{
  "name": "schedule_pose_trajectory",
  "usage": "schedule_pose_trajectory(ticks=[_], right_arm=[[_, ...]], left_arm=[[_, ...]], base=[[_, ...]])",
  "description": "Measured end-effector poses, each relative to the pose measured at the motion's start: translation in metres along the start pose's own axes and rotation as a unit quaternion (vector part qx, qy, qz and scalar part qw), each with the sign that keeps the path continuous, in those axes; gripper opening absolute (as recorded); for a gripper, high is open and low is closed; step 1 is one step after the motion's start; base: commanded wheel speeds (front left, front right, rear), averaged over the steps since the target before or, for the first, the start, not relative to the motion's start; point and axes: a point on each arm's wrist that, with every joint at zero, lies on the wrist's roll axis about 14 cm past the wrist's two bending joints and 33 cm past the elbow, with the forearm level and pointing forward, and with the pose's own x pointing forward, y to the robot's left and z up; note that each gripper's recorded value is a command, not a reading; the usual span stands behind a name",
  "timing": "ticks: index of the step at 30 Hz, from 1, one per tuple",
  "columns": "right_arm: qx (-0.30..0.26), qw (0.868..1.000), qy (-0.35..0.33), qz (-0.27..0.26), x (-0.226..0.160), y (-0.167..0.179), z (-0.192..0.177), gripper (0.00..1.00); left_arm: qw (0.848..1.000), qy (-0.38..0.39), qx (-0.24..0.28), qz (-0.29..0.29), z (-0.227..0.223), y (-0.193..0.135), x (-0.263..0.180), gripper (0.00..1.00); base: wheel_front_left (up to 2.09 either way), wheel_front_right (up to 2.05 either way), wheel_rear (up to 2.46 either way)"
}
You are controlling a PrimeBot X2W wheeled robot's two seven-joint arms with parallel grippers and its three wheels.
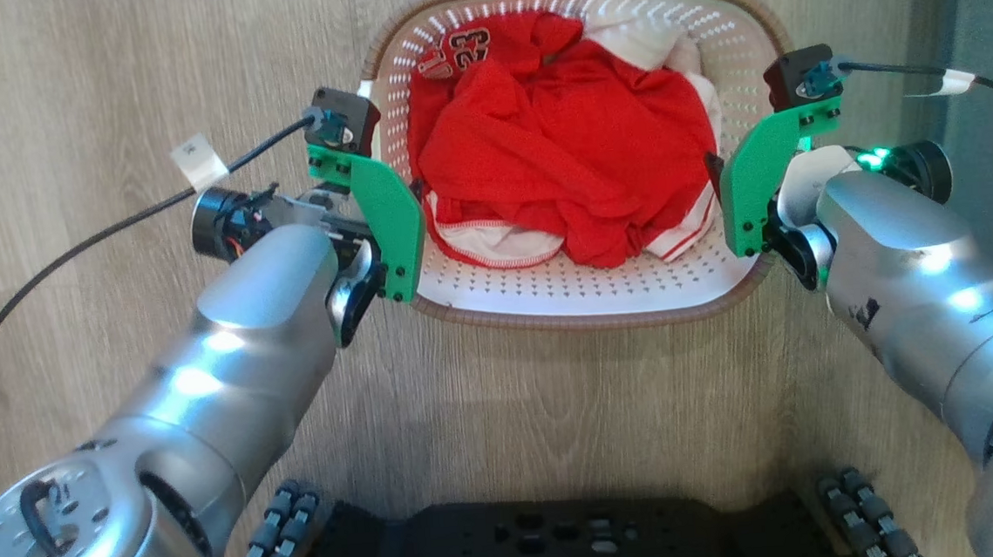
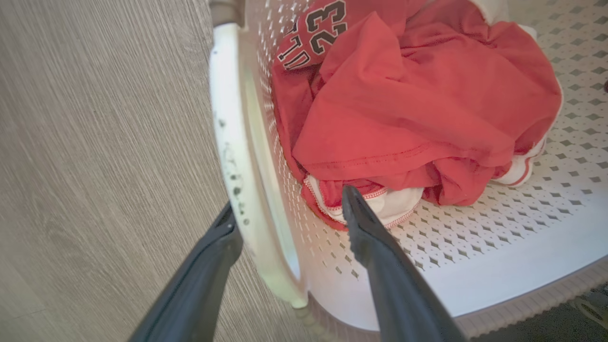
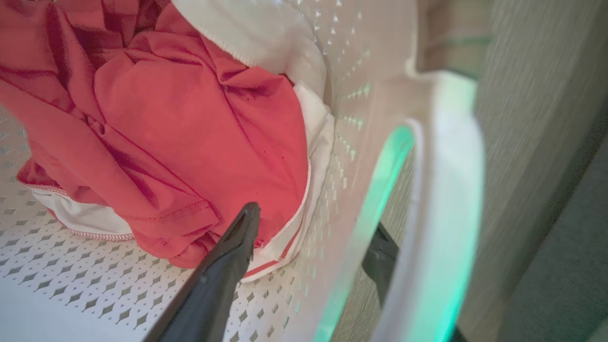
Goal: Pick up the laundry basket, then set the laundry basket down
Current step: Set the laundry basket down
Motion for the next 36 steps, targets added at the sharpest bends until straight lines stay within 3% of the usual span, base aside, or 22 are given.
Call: schedule_pose_trajectory(ticks=[19,22,24,28,36], right_arm=[[-0.016,0.999,-0.024,-0.024,-0.087,0.026,0.009,1.0],[0.016,0.998,-0.057,-0.017,-0.105,0.04,0.013,1.0],[0.048,0.995,-0.092,-0.004,-0.118,0.052,0.02,1.0],[0.043,0.986,-0.163,0.004,-0.146,0.067,0.033,1.0],[0.029,0.947,-0.319,0.024,-0.209,0.089,0.077,1.0]], left_arm=[[0.996,-0.082,0.019,0.023,0.0,-0.022,-0.077,1.0],[0.993,-0.113,0.026,0.026,0.006,-0.027,-0.094,1.0],[0.99,-0.137,0.03,0.025,0.01,-0.031,-0.106,1.0],[0.981,-0.19,0.04,0.03,0.019,-0.036,-0.131,1.0],[0.945,-0.319,0.018,0.069,0.073,-0.038,-0.189,1.0]], base=[[0.0,0.0,0.0],[0.0,0.0,0.0],[0.0,0.0,0.0],[0.0,0.0,0.0],[0.0,0.0,0.0]])
